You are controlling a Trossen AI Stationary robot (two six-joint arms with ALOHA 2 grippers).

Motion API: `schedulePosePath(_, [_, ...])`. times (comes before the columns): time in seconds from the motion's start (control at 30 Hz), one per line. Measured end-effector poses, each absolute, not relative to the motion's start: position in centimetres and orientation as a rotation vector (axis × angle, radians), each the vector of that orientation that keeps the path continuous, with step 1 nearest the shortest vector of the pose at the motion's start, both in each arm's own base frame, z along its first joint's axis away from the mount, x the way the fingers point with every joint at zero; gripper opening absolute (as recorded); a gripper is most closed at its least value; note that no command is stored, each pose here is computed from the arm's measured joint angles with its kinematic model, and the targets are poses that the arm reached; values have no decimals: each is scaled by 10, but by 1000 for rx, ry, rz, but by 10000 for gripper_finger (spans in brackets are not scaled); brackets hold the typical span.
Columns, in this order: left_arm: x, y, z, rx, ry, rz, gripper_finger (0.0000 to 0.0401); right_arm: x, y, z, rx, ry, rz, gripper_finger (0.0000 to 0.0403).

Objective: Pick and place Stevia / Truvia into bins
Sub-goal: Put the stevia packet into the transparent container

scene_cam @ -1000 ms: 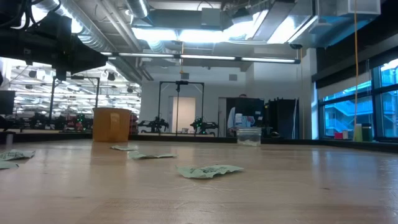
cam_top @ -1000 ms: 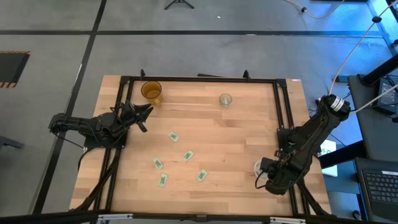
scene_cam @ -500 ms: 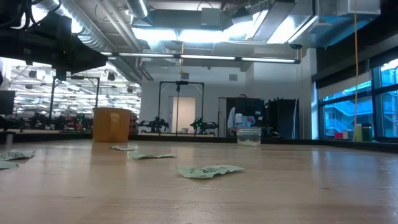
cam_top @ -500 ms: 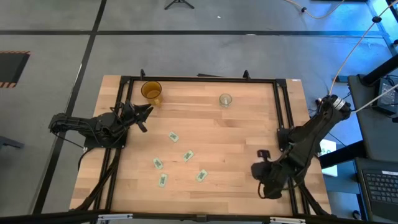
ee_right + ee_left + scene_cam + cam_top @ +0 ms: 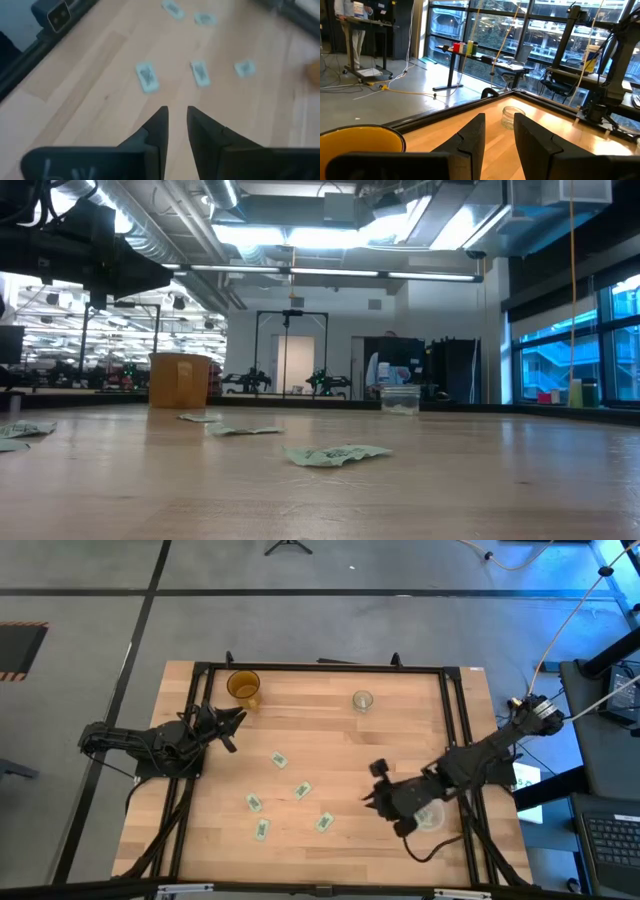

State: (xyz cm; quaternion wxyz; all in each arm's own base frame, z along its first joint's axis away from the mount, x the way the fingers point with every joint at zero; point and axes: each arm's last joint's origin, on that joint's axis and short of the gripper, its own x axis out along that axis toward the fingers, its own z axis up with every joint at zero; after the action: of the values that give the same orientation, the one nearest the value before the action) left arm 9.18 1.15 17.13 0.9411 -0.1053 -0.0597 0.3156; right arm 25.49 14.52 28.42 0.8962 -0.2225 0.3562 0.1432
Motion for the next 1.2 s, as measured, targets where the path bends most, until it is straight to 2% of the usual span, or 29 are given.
schedulePosePath(0.3, [92, 12, 171, -215, -122, 644, 98, 290, 127, 256, -566, 788, 273, 75])
schedulePosePath(0.77, [92, 11, 171, -215, -122, 644, 98, 325, 138, 192, -634, 883, 296, 75])
schedulePosePath(0.87, [92, 11, 171, -215, -122, 643, 98, 329, 140, 183, -582, 894, 315, 74])
schedulePosePath(1.07, [92, 11, 171, -215, -122, 643, 98, 339, 145, 174, -316, 876, 342, 74])
schedulePosePath(1.2, [92, 11, 171, -215, -122, 643, 98, 347, 142, 169, -222, 855, 329, 74])
